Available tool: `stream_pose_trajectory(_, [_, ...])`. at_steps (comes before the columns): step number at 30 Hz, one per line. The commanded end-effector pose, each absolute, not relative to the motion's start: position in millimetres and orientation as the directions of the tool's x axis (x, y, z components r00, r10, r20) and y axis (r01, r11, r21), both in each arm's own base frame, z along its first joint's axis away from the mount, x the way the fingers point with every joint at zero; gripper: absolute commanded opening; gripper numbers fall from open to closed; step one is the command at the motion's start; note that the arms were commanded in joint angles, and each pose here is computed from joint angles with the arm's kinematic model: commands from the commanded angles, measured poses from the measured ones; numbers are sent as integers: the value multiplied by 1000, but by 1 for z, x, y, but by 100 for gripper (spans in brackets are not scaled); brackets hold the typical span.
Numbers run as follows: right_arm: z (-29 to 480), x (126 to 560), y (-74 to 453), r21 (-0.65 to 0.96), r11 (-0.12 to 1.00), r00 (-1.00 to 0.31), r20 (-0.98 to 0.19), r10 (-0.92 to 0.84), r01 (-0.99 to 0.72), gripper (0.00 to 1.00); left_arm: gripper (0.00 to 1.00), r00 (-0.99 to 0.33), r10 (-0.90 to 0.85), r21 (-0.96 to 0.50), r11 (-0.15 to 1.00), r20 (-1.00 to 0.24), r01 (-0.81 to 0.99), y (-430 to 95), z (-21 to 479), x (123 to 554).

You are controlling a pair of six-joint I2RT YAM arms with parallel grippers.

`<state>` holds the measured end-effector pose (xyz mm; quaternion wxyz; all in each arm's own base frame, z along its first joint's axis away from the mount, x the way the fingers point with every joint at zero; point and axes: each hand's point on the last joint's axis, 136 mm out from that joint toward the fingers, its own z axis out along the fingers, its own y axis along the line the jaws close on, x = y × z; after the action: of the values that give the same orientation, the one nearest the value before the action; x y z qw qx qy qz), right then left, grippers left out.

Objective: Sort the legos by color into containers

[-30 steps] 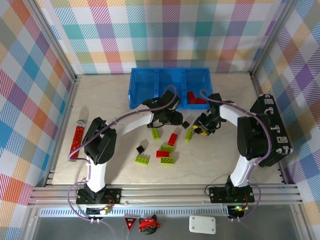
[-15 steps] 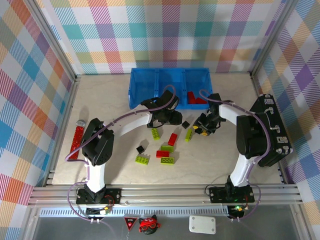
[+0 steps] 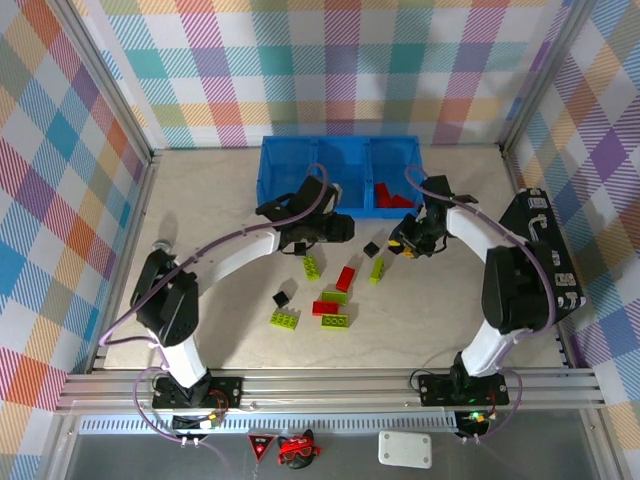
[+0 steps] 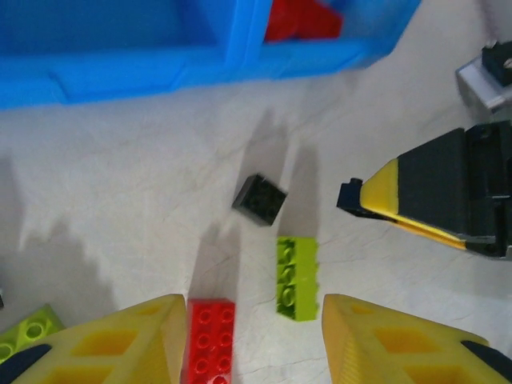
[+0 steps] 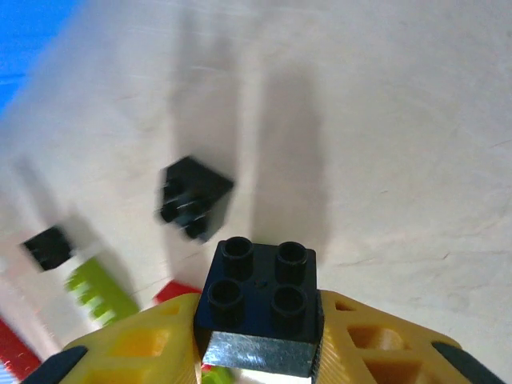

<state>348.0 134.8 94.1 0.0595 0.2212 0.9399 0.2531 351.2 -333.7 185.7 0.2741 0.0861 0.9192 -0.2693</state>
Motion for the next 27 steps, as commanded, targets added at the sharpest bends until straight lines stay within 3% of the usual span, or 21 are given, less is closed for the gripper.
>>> stream_pose_trajectory(1, [139, 354, 151, 636, 691, -881, -37, 472, 344, 31, 50, -738, -49, -529, 729, -673, 434, -349, 249, 354])
stream_pose_trajectory(8, [200, 357, 168, 798, 476, -811, 27, 584, 369, 28, 58, -678, -58, -564, 608, -733, 559, -370, 283, 339])
stream_pose_trajectory(16, [238, 353, 176, 864, 234, -732, 203, 651, 447, 28, 58, -657, -102, -592, 549, -747, 590, -384, 290, 337])
stream_pose_trajectory(19, [254, 351, 180, 890, 185, -741, 215, 635, 417, 27, 57, -655, -110, -598, 542, -748, 591, -384, 288, 337])
stream_pose_trajectory(21, [269, 349, 181, 914, 216, -775, 147, 615, 345, 27, 57, -661, -127, -608, 547, -740, 576, -380, 289, 340])
stream_pose_trajectory(24, [299, 341, 185, 925, 378, -857, -162, 490, 41, 29, 56, -710, -167, -677, 508, -684, 533, -373, 295, 344])
stream_pose_trajectory(27, [315, 329, 183, 813, 519, -813, -478, 333, -265, 28, 56, -777, -176, -758, 427, -605, 493, -367, 307, 339])
